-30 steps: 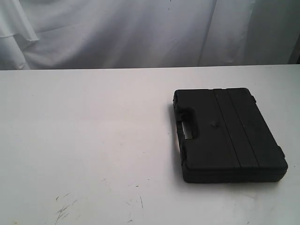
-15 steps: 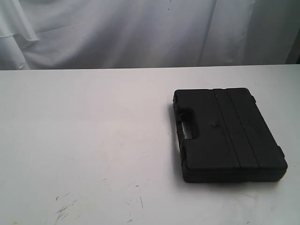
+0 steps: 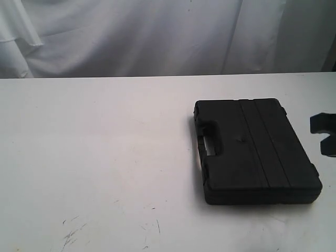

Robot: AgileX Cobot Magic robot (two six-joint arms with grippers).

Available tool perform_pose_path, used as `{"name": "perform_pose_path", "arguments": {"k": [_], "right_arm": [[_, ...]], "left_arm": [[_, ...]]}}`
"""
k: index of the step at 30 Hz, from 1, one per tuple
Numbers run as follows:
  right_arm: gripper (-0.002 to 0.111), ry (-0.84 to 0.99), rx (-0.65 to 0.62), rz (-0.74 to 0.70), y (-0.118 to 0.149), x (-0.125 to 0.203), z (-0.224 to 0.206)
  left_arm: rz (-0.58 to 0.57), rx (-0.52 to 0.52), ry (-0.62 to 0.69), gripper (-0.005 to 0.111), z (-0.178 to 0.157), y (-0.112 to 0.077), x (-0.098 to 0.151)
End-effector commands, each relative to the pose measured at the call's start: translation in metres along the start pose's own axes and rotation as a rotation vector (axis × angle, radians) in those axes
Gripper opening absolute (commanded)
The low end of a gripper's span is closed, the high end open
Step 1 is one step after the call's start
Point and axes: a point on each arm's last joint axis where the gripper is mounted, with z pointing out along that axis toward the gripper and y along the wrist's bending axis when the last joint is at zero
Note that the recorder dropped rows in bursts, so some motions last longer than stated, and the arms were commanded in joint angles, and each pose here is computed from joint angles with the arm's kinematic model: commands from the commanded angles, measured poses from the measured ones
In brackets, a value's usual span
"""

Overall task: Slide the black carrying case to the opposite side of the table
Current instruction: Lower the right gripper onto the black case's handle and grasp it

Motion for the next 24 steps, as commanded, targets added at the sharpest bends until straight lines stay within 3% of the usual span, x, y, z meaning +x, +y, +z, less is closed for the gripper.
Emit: {"name": "perform_pose_path", "arguments": {"k": [1, 7, 12, 24], "right_arm": [[0.000, -0.076, -0.040, -0.004, 0.006, -0.014, -0.001], [0.000, 0.017, -0.077, -0.038, 0.032, -0.038, 0.017], [0.000, 0.105, -0.032, -0.057, 0.051, -0.052, 0.040], [0.000, 0.283, 0.087, -0.183, 0.140, -0.073, 0.153]], "left_arm": [[-0.003, -0.003, -0.007, 0.000, 0.000, 0.000, 0.001], [-0.003, -0.003, -0.007, 0.000, 0.000, 0.000, 0.001], [-0.003, -0.003, -0.007, 0.000, 0.000, 0.000, 0.001], [-0.003, -0.003, -0.007, 0.000, 0.000, 0.000, 0.001]]}}
